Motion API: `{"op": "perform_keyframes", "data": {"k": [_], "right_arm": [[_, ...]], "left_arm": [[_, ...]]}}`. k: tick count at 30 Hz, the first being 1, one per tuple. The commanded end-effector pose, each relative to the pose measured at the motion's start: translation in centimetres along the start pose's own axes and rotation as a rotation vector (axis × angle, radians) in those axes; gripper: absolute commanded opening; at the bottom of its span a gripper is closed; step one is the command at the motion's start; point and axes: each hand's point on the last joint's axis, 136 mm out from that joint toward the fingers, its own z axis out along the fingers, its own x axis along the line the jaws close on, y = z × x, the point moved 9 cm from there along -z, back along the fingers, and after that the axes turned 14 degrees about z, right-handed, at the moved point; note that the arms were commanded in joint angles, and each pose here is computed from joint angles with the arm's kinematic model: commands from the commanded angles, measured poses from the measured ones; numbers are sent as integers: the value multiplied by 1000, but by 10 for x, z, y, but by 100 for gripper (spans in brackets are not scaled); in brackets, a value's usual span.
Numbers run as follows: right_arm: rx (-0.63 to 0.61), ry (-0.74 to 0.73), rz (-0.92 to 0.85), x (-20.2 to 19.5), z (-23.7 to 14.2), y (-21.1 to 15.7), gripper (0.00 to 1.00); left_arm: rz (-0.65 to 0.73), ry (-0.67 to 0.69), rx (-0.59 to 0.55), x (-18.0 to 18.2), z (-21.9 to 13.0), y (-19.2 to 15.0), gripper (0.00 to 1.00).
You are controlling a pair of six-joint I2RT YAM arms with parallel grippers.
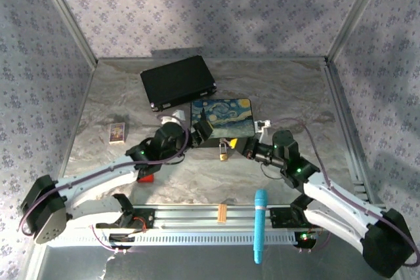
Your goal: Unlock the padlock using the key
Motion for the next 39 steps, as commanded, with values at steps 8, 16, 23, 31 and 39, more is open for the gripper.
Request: {"op": "perform_keyframes", "data": {"k": [8, 16, 23, 31, 39], "right_arm": [[-29, -350, -47, -44, -31, -2, 0], [-30, -328, -34, -49, -31, -1, 0], [-30, -311, -24, -50, -31, 0, 0], [-27, -314, 2, -58, -30, -1, 0], [-20, -288, 51, -66, -19, 0, 0]], "left_arm": [[275, -71, 251, -1, 58, -61, 83], [302, -106, 274, 4, 97, -76, 83], [210, -2, 246, 32, 113, -75, 76], [138, -67, 266, 39, 127, -93, 46], [169, -29, 281, 39, 127, -111, 40]]}}
